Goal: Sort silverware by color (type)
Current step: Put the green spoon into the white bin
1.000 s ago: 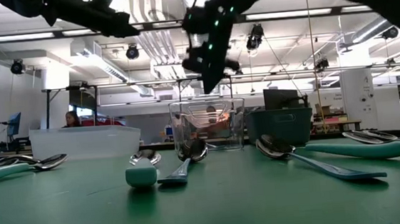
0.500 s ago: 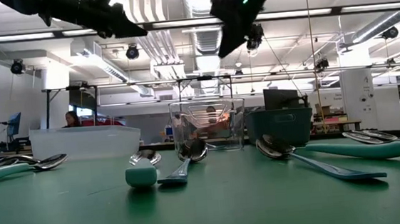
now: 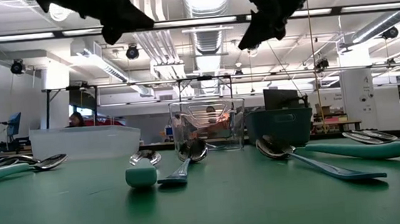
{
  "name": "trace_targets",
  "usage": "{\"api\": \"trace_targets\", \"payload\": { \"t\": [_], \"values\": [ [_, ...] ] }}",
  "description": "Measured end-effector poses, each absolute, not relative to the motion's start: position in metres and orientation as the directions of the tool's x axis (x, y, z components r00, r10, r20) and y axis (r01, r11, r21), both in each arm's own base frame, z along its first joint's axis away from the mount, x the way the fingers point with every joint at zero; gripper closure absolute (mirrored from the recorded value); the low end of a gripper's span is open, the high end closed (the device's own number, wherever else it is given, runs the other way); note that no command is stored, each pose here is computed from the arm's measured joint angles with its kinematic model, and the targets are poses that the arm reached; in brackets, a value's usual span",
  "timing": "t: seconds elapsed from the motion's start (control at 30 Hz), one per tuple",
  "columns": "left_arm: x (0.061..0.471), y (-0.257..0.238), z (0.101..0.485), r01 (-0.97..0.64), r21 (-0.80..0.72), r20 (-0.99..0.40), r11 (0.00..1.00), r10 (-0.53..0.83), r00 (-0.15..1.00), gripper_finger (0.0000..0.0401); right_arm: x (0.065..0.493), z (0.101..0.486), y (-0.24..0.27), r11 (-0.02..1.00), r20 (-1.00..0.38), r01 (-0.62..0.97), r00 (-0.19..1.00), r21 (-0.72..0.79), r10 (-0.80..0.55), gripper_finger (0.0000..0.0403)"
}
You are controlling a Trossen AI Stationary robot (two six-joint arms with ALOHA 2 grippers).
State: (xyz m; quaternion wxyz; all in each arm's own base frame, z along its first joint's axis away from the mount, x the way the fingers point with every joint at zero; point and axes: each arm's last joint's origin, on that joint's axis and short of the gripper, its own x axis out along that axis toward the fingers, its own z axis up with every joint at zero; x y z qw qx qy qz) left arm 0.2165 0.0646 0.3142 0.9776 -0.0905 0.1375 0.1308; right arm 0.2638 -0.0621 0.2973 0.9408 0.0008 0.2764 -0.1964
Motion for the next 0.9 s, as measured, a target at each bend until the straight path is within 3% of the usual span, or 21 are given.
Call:
{"api": "trace_targets", "payload": {
  "t": [0.2, 0.5, 0.7, 0.9],
  "values": [
    [0.219, 0.046, 0.318, -0.3, -0.286, -0.457, 0.91, 0.145, 0.877, 0.0401, 0.254, 0.284, -0.059, 0.924, -0.516, 0.368, 0.773, -0.108, -0.368, 0.039],
    [0.223, 0.005, 0.305, -0.372, -0.541, -0.586, 0.755, -0.021, 0.81, 0.0401, 0.255, 0.28, -0.06, 0.927, -0.526, 0.347, 0.768, -0.14, -0.367, 0.039],
    [0.222, -0.014, 0.289, -0.517, -0.618, -0.705, 0.592, -0.127, 0.698, 0.0401, 0.255, 0.279, -0.06, 0.927, -0.527, 0.347, 0.767, -0.14, -0.367, 0.039],
    [0.222, -0.041, 0.273, -0.655, -0.597, -0.792, 0.463, -0.206, 0.575, 0.0401, 0.253, 0.272, -0.059, 0.927, -0.544, 0.351, 0.756, -0.133, -0.364, 0.039]
  ]
}}
